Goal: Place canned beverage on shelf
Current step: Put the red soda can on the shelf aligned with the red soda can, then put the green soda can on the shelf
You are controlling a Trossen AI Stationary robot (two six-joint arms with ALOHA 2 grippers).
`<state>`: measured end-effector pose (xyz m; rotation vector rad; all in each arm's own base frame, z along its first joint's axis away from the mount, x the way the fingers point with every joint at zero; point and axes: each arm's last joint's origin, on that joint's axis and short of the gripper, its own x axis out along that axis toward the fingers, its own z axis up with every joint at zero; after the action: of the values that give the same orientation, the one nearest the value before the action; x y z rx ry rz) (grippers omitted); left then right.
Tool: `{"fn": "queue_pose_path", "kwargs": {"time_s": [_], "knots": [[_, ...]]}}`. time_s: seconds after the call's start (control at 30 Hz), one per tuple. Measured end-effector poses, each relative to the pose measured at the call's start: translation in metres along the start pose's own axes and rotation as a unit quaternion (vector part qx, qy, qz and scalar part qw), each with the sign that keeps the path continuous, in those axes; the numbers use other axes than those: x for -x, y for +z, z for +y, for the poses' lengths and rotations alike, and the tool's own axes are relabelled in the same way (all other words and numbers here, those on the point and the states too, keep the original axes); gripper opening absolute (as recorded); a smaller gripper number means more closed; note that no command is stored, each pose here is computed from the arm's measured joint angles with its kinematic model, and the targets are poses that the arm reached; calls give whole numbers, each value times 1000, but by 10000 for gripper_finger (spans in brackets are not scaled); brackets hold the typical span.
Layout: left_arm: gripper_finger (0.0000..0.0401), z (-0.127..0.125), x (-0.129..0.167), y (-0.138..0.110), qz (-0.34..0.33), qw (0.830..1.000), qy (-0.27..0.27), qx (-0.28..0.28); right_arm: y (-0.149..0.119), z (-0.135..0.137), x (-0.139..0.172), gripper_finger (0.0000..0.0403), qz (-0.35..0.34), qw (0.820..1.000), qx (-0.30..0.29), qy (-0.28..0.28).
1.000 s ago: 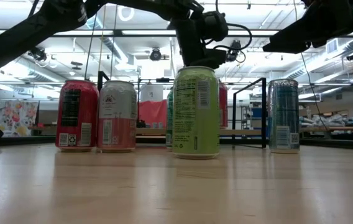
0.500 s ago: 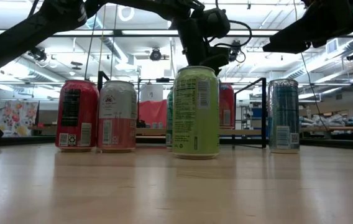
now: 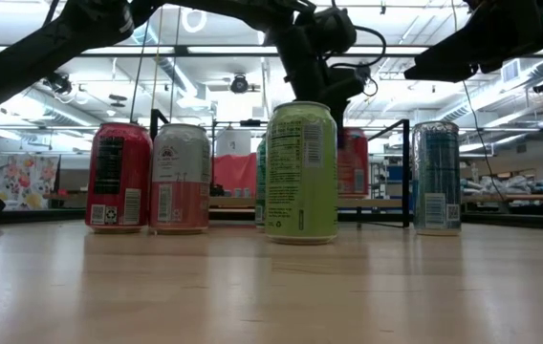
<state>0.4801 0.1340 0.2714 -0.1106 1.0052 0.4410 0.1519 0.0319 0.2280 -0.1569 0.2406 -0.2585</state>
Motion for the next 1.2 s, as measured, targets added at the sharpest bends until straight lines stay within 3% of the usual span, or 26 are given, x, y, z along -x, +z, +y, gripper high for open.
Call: {"fn": "queue_pose_path", "kwargs": {"time_s": [0.27,0.67,0.97,1.2], "knots": [[210,1,0,1,-3,1000,1,-1,0,0,0,364,0,1000,0,0],[210,-2,23,-9,52,998,0,-36,0,0,0,364,1,1000,-1,0],[210,-12,62,-24,111,990,-10,-88,-2,2,-2,364,10,1000,5,0],[210,-32,100,-30,105,987,-77,-92,-3,2,-4,364,12,1000,8,0]]}}
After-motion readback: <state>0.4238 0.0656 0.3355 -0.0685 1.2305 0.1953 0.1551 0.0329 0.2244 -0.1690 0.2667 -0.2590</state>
